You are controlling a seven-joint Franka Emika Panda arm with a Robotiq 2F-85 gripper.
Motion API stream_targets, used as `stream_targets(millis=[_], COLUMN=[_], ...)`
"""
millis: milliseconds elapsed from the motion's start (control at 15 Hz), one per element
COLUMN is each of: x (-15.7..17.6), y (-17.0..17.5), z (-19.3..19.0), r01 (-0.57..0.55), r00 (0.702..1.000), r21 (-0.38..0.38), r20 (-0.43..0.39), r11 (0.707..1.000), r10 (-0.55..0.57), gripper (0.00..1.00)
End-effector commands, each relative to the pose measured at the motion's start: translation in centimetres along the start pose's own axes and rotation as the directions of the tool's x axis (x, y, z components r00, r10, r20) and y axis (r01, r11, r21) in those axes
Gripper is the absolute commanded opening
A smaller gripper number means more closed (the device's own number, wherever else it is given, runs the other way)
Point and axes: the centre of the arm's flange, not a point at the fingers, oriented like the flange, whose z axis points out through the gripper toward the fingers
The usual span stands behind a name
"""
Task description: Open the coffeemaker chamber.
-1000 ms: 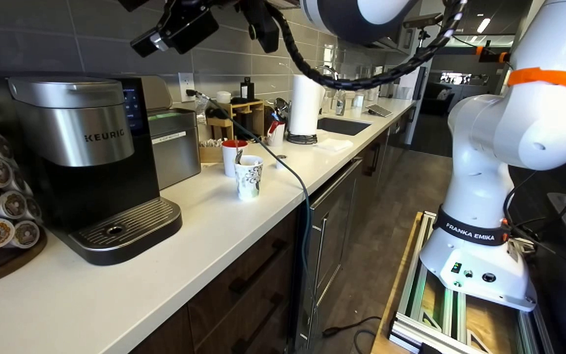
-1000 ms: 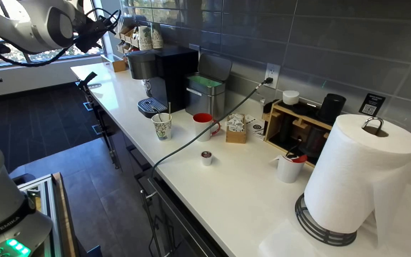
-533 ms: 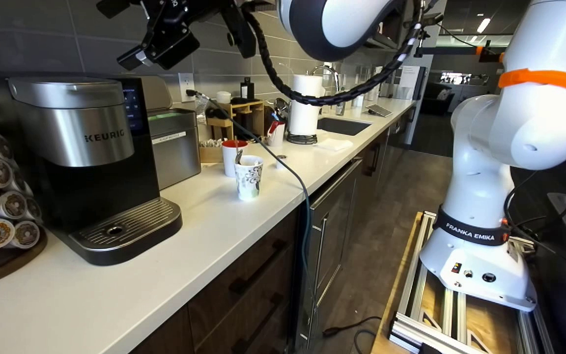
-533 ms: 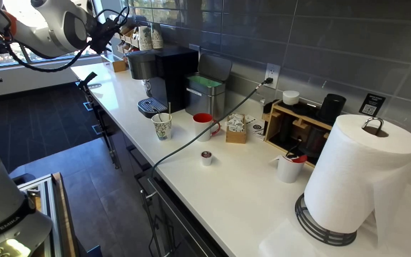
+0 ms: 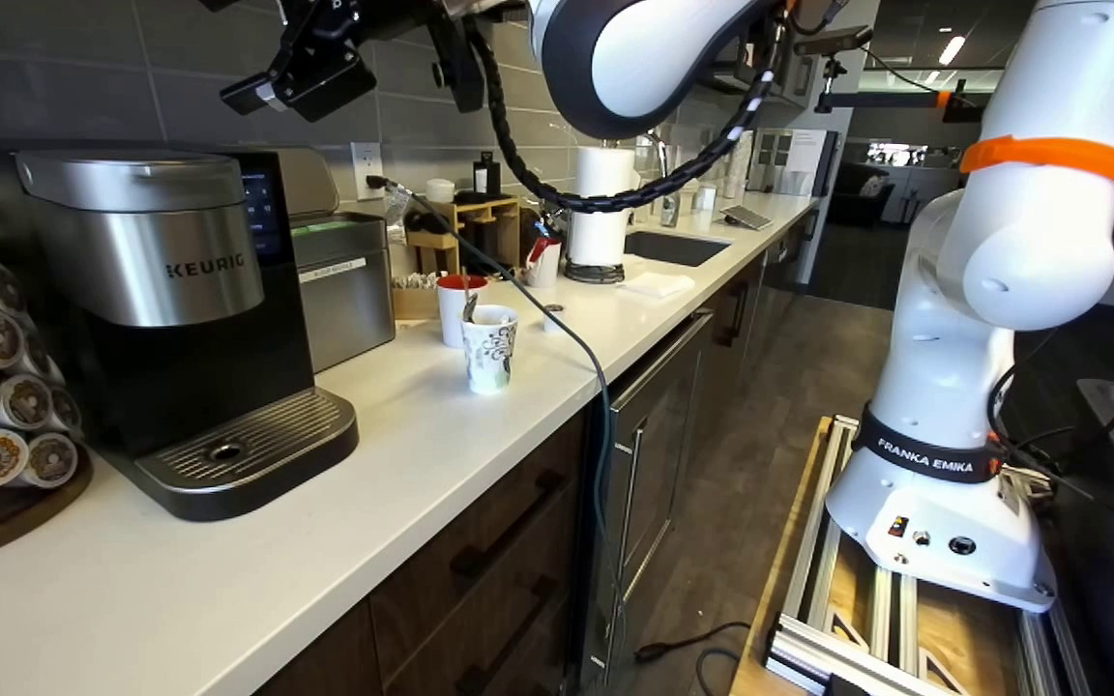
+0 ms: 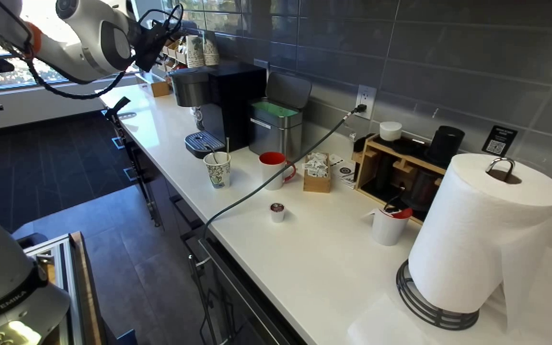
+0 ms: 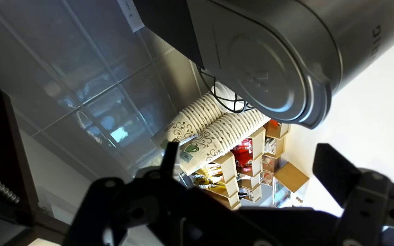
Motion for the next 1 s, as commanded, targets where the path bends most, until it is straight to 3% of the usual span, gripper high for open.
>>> stream_targets(millis=[0, 133, 200, 467, 933], x=[1.4, 1.4, 0.5, 0.9, -0.1], y=[-3.7, -3.3, -1.4, -1.9, -4.7], z=[0.3, -0.3, -0.4, -0.5, 0.6], r01=[0.001, -0.083, -0.034, -0.067, 0.008], r00=[1.000, 0.997, 0.999, 0.998, 0.999], r21=[-0.028, -0.008, 0.002, 0.007, -0.060], r20=[0.004, 0.000, -0.001, -0.005, 0.035], r11=[1.000, 0.997, 0.999, 0.998, 0.998], r10=[-0.001, 0.083, 0.034, 0.067, -0.006], gripper=[1.00, 1.00, 1.00, 1.00, 1.00])
